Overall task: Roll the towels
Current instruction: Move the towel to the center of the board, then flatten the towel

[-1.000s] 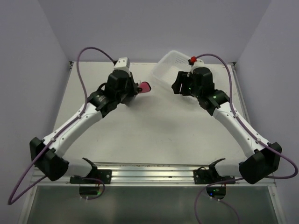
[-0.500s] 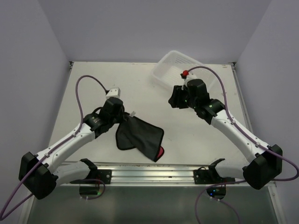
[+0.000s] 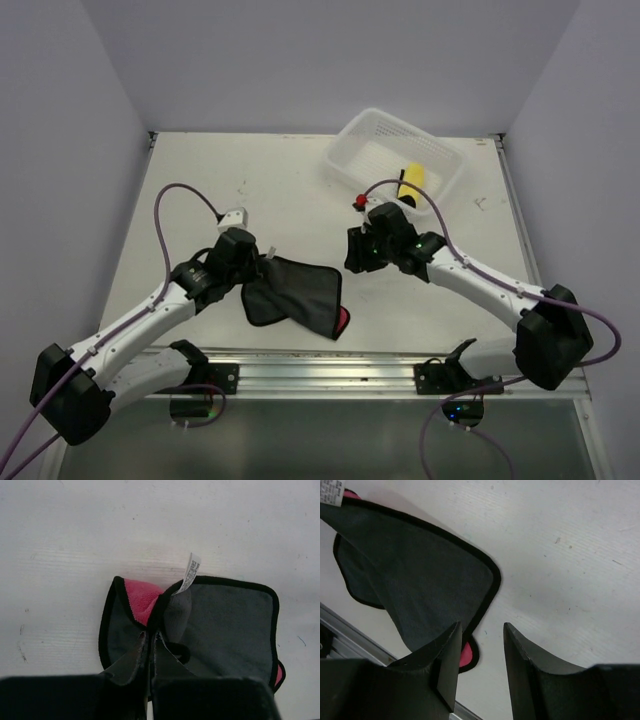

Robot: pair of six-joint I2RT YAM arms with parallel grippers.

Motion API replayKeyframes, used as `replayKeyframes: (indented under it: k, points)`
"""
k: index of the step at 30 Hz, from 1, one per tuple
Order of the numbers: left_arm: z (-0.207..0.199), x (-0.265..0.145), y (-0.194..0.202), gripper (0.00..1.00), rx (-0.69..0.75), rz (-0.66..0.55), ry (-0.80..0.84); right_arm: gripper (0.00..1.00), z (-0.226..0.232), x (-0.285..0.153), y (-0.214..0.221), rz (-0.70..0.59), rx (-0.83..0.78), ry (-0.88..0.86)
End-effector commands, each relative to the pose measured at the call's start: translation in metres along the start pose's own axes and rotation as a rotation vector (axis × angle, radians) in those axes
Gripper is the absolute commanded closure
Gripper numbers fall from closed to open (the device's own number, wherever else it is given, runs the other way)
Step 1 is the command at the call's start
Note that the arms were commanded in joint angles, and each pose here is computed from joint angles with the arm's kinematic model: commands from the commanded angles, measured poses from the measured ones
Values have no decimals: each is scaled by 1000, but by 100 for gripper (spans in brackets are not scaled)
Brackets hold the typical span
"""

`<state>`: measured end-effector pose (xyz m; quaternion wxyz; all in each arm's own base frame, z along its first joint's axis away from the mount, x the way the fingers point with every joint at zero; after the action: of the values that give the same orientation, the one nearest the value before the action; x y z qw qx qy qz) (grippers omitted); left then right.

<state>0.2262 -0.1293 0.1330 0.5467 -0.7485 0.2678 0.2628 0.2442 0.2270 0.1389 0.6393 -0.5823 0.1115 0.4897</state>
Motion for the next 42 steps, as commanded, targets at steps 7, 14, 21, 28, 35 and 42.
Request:
replayKeyframes:
  k: [7, 14, 21, 28, 35, 42]
  points:
    - [-4, 9, 5, 100, -15, 6, 20, 55, 10, 61, 22, 89, -64, 47]
    - [-5, 7, 4, 100, -17, -4, 32, 56, -6, 82, 24, 93, -99, 167]
    - [-7, 8, 2, 100, -11, -11, 40, 59, -7, 103, 18, 101, -89, 191]
    - [-6, 11, 4, 100, 1, -9, 34, 64, -7, 113, 24, 121, -109, 209]
    - [-7, 16, 4, 100, 3, -8, 30, 98, -17, 110, 32, 137, -129, 265]
    - [-8, 0, -22, 100, -75, -112, 32, 100, -4, 67, -18, 13, -159, 265]
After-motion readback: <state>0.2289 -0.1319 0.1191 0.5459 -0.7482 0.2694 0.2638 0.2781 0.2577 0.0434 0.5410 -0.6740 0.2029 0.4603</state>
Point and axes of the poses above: each gripper's point midway between its finger pads, its own x axis out along the fingers, its own z axis along the line the jaws close on, y = z × x, the point moved 2 cm from there along -x, back along the fingers, and after that the axes turned 3 degrees about -x, right-handed, at the moved point
